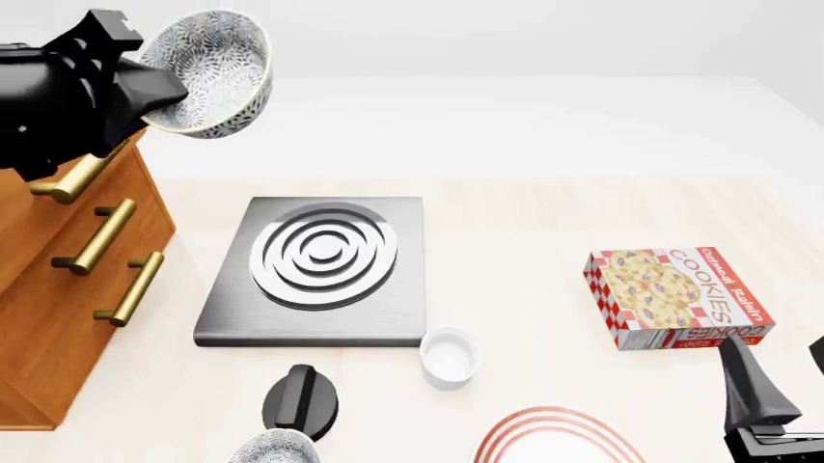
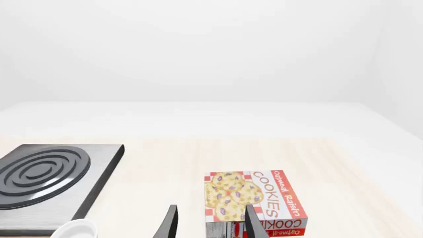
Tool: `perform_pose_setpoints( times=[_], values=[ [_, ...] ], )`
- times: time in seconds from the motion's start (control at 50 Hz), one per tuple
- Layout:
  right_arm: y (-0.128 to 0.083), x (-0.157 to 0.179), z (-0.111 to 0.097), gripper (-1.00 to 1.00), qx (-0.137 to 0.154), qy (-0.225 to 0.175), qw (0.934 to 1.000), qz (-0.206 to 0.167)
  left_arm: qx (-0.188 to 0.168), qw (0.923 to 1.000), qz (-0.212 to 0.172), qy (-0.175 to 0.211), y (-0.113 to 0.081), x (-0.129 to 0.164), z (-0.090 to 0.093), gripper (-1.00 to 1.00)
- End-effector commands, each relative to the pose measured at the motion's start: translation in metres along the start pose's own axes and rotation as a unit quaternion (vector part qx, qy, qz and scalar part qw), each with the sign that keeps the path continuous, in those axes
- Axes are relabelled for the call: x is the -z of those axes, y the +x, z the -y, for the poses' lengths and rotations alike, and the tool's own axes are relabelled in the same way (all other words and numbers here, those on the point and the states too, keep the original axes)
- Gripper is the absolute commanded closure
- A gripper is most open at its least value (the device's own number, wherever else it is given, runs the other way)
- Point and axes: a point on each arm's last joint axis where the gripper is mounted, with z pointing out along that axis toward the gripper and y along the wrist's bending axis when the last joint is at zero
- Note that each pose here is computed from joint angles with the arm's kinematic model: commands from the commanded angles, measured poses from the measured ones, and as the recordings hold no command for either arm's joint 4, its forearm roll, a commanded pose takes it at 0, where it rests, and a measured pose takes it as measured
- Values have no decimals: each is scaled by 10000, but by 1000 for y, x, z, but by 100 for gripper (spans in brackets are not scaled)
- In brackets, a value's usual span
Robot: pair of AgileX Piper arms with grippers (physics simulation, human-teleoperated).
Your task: Pick the akita bowl on the wooden cabinet and place it on the plate.
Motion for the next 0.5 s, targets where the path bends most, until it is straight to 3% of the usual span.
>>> perform_pose_setpoints(
  times=[0.02,0.38,0.4,0.5],
  values=[
    [1,0,0,-100,1,0,10000,0,-168,9997,-169,88,6,-2,4,100],
    [0,0,0,-100,4,0,10000,0,-402,9980,-458,152,21,-8,5,100],
    [0,0,0,-100,5,0,10000,0,-503,9966,-633,146,32,-14,2,100],
    [0,0,0,-100,2,1,10000,0,-558,9958,-703,181,35,-16,4,100]
  ],
)
